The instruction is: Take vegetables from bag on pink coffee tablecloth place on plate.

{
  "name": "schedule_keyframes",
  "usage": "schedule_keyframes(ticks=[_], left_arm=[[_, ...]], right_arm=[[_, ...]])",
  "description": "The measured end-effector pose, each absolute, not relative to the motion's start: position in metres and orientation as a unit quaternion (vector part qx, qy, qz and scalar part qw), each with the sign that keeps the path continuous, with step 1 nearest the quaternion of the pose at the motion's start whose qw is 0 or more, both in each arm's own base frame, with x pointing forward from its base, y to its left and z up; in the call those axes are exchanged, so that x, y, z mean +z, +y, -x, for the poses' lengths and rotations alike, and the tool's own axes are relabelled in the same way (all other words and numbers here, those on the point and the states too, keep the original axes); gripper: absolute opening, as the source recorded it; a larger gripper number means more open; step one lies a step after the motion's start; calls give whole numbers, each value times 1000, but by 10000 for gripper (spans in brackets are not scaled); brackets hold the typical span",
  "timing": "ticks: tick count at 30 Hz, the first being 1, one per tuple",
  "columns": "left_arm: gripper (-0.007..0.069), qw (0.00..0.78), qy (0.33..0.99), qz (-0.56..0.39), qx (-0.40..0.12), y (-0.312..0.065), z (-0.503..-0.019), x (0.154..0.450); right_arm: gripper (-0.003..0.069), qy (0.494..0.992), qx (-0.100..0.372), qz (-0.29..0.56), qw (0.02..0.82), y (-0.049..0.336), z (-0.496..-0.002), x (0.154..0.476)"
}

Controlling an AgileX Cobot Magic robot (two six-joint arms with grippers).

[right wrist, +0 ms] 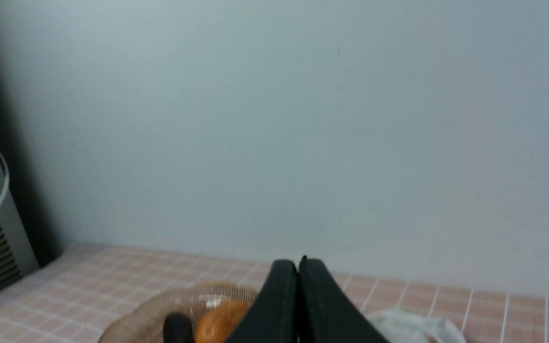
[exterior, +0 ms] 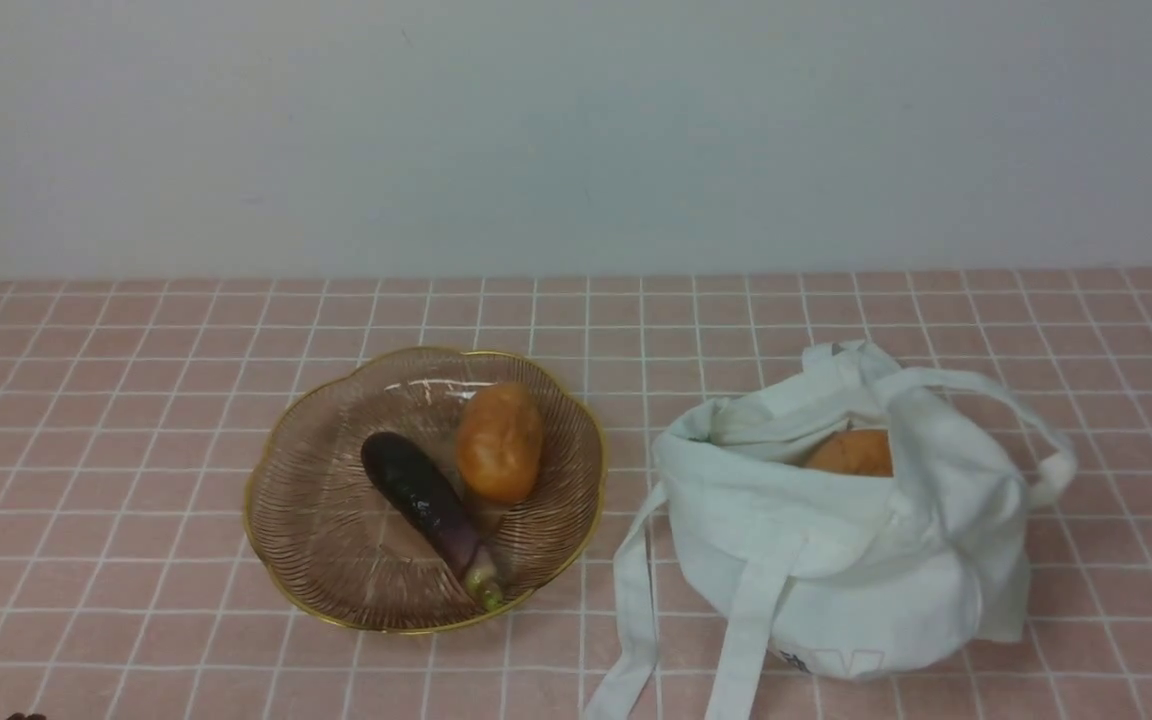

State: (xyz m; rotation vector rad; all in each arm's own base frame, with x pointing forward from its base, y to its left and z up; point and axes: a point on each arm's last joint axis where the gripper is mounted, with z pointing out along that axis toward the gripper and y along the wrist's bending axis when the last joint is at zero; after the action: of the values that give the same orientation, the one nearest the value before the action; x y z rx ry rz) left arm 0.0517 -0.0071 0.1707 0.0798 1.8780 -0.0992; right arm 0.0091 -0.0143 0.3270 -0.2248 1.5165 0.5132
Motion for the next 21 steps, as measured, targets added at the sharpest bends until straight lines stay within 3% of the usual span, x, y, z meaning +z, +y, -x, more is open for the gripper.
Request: schedule_keyframes(ticks=[6,21], left_arm=[[-6,589,806,-34,-43,-7,-52,171],[-6,589,806,-34,-43,-7,-52,171]], right_arm=[[-15,703,222,105,668,-8,-18,314],[-15,680,230,112,687,-6,-18,318]])
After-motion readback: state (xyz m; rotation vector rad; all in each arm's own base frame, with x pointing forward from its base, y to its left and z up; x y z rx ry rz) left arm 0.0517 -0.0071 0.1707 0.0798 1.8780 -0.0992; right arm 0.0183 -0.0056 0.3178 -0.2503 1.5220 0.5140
